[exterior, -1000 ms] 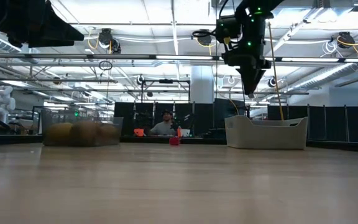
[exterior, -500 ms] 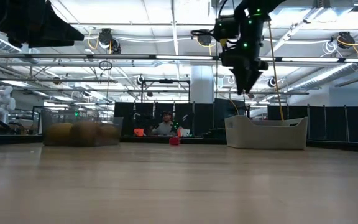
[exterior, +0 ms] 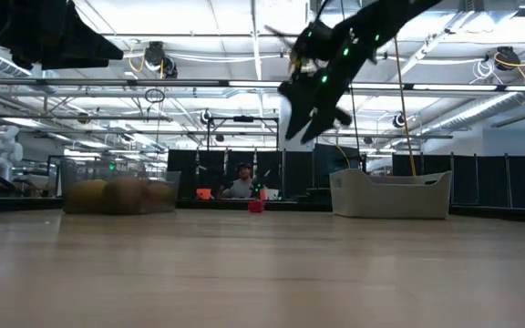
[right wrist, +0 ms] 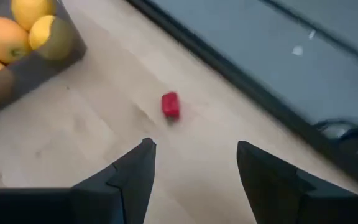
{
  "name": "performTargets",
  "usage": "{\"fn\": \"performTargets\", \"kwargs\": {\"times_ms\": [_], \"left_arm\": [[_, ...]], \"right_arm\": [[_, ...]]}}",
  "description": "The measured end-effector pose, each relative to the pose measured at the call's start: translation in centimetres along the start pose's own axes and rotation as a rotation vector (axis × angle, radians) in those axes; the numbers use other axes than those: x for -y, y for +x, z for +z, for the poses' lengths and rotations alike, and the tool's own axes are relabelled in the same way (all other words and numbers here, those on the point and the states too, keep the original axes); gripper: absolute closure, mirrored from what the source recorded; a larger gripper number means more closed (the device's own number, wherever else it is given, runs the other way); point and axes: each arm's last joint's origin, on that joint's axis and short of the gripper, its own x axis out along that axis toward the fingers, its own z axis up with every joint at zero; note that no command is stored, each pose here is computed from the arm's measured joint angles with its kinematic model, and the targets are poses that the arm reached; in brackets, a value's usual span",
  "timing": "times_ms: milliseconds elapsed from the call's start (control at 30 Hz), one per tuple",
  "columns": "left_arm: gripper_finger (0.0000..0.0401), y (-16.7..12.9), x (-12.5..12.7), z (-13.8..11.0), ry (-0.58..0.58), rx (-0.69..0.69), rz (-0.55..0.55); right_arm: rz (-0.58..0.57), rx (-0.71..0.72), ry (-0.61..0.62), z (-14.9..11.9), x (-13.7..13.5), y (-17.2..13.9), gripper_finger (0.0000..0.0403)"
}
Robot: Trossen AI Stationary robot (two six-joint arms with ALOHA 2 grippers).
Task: Sort produce into baskets
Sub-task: Put the red bell pepper into the gray bin
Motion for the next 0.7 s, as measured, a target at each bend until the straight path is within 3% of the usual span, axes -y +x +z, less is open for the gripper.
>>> {"fn": "performTargets", "kwargs": {"times_ms": [233,467,700], "left_arm": [[0.0139,0.1,-0.1,0.0,0.011,0.000,0.005],[0.0139,0.5,-0.2,0.1,0.016,-0.002,0.032],[0.0139,0.5,-0.2,0.1,0.029,-0.003,0.034]], "right_arm": [[0.087,-0.016,0.139,-1.1,-0.8,5.9,0.0188],[0.076,-0.088,0.087,-1.2,-1.4,11.0,0.0188],[0.060,-0.106,0.009,-0.4,-2.0,13.7,0.0188]]}}
